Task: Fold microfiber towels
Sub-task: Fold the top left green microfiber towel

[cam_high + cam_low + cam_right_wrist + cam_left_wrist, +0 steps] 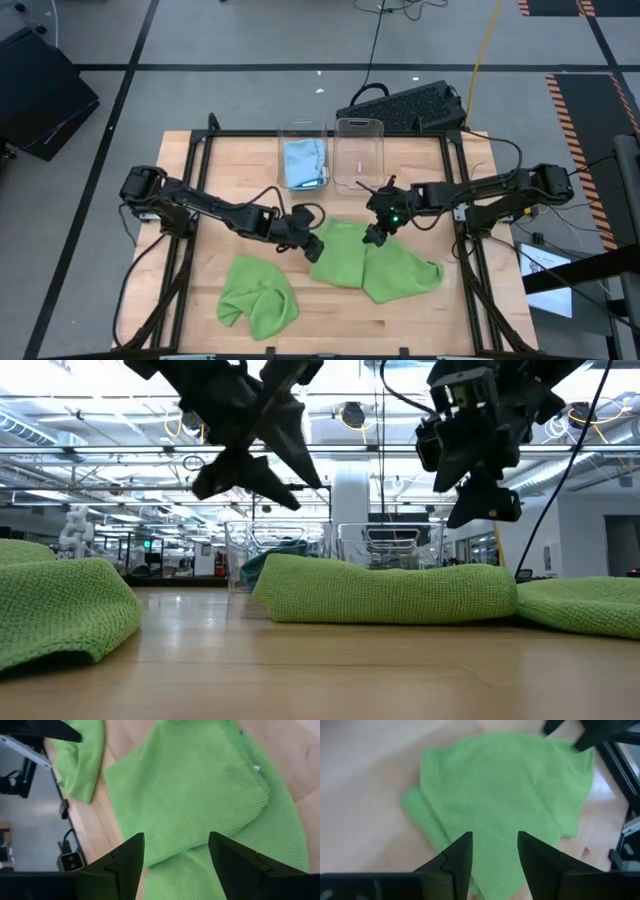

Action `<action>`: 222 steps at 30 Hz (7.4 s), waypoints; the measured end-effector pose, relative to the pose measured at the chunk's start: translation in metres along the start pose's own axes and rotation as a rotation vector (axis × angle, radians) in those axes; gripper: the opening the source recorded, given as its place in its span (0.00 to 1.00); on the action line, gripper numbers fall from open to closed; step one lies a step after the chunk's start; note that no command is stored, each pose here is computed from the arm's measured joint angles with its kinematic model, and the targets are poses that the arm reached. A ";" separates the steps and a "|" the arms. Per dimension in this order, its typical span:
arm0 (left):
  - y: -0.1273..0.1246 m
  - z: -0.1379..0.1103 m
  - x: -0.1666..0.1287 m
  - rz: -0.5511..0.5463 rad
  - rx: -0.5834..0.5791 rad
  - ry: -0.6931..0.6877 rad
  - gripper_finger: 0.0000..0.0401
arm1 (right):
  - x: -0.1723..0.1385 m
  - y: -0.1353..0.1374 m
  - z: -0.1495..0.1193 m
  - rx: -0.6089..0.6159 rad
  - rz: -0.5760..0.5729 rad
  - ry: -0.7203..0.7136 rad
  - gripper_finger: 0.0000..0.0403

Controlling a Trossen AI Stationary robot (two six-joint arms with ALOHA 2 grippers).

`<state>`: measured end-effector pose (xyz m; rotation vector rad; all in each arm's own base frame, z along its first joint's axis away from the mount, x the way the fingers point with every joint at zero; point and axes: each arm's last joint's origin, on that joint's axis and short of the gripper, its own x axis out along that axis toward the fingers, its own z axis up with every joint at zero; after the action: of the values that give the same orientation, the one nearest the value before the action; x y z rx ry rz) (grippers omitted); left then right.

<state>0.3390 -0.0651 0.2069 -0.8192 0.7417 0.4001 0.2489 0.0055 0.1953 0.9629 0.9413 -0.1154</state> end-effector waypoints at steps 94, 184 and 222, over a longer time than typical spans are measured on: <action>-0.010 -0.055 0.074 -0.325 0.327 0.296 0.21 | 0.066 0.013 -0.016 0.011 0.196 -0.123 0.05; -0.016 -0.139 0.048 -0.041 1.304 0.103 0.57 | 0.124 0.059 -0.108 -1.167 0.069 -0.199 0.65; -0.010 -0.126 0.056 -0.036 1.145 0.127 0.29 | 0.136 0.051 -0.119 -1.195 -0.061 -0.209 0.53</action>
<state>0.3283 -0.1663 0.1138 0.2269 0.9118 -0.1429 0.2817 0.1656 0.1033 -0.1837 0.6624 0.2756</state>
